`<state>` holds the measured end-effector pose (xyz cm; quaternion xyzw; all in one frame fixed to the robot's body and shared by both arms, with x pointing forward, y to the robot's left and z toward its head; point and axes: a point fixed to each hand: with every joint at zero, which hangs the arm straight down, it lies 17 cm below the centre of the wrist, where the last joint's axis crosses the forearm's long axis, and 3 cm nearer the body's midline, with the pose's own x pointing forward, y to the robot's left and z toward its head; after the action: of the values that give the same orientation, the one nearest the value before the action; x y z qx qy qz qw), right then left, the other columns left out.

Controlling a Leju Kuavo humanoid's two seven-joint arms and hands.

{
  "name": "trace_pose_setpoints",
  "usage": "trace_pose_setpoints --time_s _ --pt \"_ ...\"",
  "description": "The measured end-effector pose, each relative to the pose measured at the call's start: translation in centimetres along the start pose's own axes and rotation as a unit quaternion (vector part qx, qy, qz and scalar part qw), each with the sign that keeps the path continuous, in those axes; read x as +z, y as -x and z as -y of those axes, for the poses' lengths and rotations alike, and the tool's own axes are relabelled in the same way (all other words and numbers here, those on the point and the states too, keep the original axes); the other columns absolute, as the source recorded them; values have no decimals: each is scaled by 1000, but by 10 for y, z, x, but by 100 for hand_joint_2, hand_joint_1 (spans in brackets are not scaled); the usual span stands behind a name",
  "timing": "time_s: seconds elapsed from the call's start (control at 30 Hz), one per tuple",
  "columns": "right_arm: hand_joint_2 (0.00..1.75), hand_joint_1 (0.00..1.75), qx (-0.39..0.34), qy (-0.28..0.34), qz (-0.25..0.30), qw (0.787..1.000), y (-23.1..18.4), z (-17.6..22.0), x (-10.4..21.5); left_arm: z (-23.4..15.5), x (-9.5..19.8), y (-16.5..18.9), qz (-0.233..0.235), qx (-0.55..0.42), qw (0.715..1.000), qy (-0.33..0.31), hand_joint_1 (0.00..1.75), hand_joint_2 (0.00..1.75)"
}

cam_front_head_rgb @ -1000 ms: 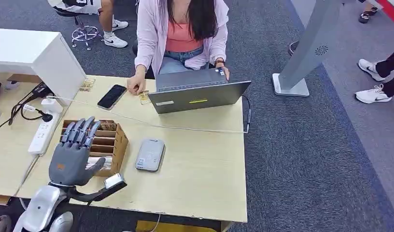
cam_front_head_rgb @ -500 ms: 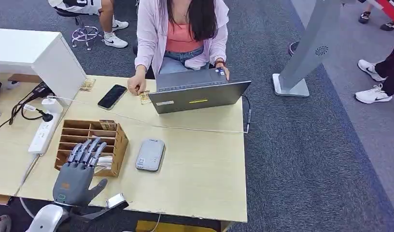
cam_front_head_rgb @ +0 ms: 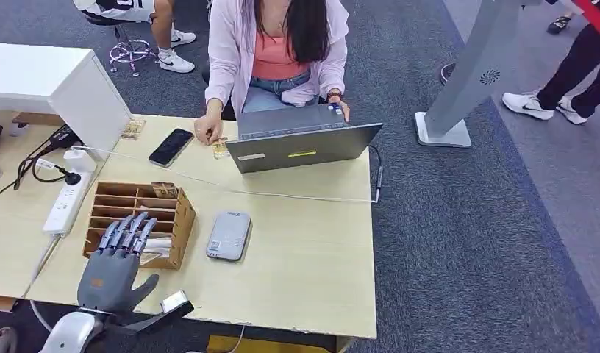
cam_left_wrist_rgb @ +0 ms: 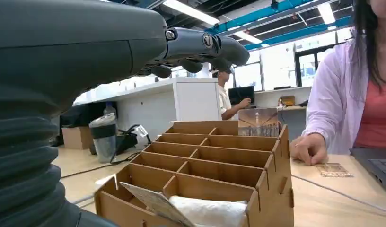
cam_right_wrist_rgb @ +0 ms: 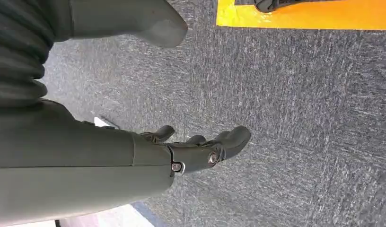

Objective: Pass the card to the sensor for recognition and then transmit it.

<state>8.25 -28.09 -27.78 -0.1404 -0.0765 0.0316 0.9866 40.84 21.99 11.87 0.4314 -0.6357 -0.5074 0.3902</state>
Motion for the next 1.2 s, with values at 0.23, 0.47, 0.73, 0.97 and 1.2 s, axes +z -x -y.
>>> trace_pose_setpoints --time_s 0.23,0.47,0.73,0.97,1.2 --pt "175 0 5 0 1 1000 0 0 0 1 -1 9 -14 0 1000 3 0 175" --pt "175 0 9 1 -1 1000 1 0 0 5 0 15 -23 0 1000 9 0 175" --pt "175 0 11 1 -2 1000 1 0 0 9 2 26 -42 -4 999 17 0 175" --pt "175 0 12 0 -2 1000 1 0 0 9 2 29 -46 -5 999 19 0 175" --pt "175 0 15 1 -1 1000 1 0 0 8 3 37 -62 -4 998 17 0 175"
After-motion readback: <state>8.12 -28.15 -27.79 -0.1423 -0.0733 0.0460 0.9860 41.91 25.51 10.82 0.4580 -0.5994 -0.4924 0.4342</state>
